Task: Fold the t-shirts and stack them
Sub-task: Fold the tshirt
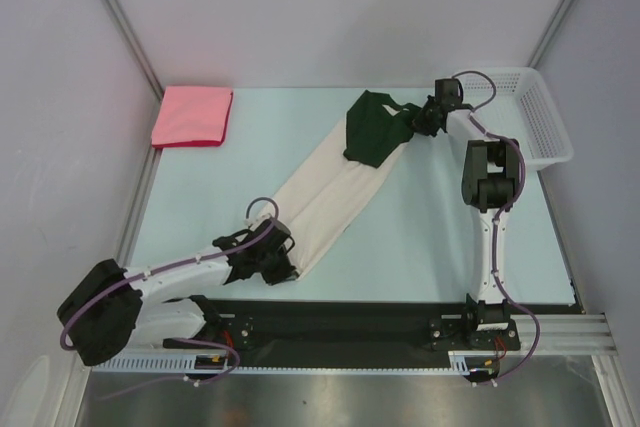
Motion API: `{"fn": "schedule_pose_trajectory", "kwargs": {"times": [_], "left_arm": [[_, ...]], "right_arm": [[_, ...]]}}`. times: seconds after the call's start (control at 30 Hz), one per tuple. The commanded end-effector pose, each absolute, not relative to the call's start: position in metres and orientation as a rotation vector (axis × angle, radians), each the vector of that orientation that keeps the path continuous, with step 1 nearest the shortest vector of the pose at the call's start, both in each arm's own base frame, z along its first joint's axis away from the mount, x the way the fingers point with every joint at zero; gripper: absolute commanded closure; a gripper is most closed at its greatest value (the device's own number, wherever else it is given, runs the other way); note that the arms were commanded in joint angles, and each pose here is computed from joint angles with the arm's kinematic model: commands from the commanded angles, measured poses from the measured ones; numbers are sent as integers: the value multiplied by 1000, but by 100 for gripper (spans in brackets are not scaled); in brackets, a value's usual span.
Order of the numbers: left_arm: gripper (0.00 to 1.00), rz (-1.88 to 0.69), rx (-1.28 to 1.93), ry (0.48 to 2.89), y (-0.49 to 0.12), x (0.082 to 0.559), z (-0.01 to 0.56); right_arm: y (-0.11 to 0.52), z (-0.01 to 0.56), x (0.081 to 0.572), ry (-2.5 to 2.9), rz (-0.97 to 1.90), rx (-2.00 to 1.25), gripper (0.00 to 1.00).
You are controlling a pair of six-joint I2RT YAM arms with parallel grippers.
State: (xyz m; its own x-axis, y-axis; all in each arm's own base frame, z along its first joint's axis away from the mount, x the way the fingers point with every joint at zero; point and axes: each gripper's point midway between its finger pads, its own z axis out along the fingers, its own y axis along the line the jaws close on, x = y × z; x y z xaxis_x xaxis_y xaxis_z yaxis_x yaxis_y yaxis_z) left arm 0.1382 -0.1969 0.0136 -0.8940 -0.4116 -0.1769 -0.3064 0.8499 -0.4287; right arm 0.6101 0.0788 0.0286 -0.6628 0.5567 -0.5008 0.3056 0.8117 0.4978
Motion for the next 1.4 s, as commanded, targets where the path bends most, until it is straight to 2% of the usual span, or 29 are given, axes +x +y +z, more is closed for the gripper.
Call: {"fn": "schedule_pose_trajectory", "kwargs": {"times": [0.0,0.17,0.27,0.3,0.33,0.37,0.4,0.43,0.47,0.53,0.73,0.9,1.07,1.1,1.13,1.17,1.27,1.37], "left_arm": [[98,-620,-429,2834,-218,124,15],[93,-655,-155,2877,-233,113,21],[91,-699,-50,2874,-233,107,23],[88,-726,27,2877,-235,103,25],[83,-746,69,2869,-236,102,28],[63,-759,110,2872,-237,100,31],[57,-791,190,2848,-240,100,38],[52,-846,231,2820,-244,98,49],[41,-842,258,2819,-241,96,54],[33,-870,328,2744,-245,102,76],[28,-821,394,2514,-244,140,157],[13,-659,270,2437,-215,223,178],[14,-410,135,2504,-162,284,141],[16,-422,112,2533,-157,285,134],[23,-403,23,2573,-138,290,123],[24,-424,-18,2576,-132,293,118],[23,-560,-210,2646,-120,278,83],[17,-609,-230,2701,-124,270,69]], "right_arm": [[40,21,613,2334,286,676,84],[19,20,605,2373,158,735,82],[17,23,603,2376,150,733,77],[17,24,603,2374,150,728,71],[16,27,604,2374,149,720,68],[16,28,606,2373,154,711,64],[15,30,607,2373,159,707,57],[19,32,606,2387,177,684,55],[21,39,610,2378,192,667,53],[26,46,606,2400,183,635,50],[35,82,591,2404,181,571,45],[44,118,577,2372,239,570,42],[81,137,567,2380,415,581,42],[90,140,563,2389,474,572,42],[100,144,563,2380,512,557,42],[103,144,561,2385,523,542,42],[108,143,557,2393,532,533,41],[91,129,564,2388,514,580,41]]}}
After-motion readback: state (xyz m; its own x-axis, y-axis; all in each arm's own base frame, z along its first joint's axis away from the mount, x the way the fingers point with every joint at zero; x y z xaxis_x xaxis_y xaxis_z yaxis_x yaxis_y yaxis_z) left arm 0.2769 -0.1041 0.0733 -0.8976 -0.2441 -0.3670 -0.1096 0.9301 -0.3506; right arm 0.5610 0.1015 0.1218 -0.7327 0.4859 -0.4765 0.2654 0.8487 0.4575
